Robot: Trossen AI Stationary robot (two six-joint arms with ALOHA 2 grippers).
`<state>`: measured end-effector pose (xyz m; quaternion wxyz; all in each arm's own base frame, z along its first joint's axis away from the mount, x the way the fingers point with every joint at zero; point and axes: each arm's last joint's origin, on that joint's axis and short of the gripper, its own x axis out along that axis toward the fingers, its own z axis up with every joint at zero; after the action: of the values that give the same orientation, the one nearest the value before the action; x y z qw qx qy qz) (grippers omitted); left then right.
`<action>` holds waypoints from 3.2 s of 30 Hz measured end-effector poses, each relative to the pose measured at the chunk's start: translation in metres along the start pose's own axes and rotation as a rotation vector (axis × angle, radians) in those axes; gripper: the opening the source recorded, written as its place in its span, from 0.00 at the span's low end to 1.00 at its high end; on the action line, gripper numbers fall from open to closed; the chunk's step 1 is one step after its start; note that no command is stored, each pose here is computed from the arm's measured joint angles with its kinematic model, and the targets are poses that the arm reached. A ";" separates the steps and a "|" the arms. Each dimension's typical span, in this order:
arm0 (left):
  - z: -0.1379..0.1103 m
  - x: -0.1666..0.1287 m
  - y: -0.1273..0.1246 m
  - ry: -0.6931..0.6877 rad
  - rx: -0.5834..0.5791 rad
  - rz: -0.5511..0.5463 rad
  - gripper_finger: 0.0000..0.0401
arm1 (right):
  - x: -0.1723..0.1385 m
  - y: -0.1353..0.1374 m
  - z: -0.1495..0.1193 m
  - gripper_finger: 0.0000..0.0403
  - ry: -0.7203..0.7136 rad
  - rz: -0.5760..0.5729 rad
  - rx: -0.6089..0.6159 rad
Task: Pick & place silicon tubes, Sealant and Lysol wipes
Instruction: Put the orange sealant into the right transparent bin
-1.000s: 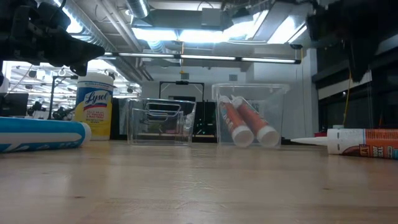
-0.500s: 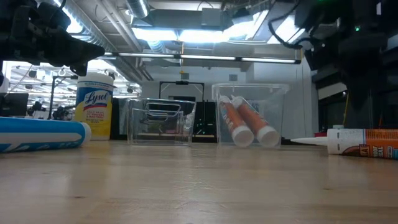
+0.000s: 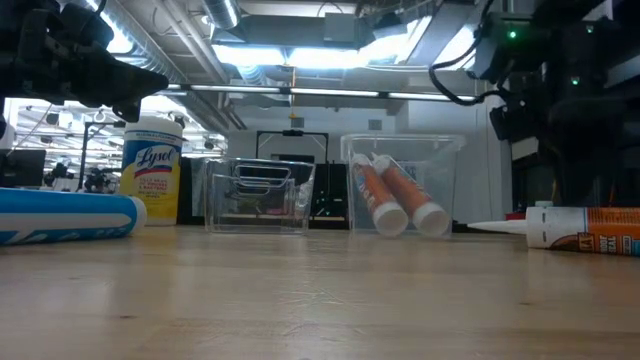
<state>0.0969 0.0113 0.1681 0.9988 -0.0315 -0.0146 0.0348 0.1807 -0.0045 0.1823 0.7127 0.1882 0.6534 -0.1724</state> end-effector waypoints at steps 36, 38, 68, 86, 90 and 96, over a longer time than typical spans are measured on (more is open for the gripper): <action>0.000 0.000 0.000 0.000 0.000 0.000 0.03 | 0.028 -0.003 -0.008 0.61 -0.028 0.050 0.081; 0.000 0.000 0.000 0.000 0.000 0.000 0.03 | 0.028 -0.003 -0.008 0.58 -0.028 0.051 0.084; 0.000 0.000 0.000 0.000 0.000 0.000 0.04 | -0.096 0.029 0.060 0.53 -0.472 0.234 0.120; 0.000 0.000 0.000 0.000 0.000 0.000 0.03 | -0.193 0.000 0.093 0.52 -0.917 0.129 0.296; 0.000 0.000 0.000 0.000 0.000 0.000 0.03 | -0.205 -0.008 0.097 0.52 -0.999 0.096 0.350; 0.000 0.000 0.000 0.000 0.000 0.000 0.04 | -0.211 -0.018 0.103 0.52 -1.068 0.077 0.388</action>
<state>0.0969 0.0113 0.1682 0.9988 -0.0315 -0.0147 0.0349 0.2429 -0.0706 0.3999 0.9023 0.2260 0.1515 -0.3343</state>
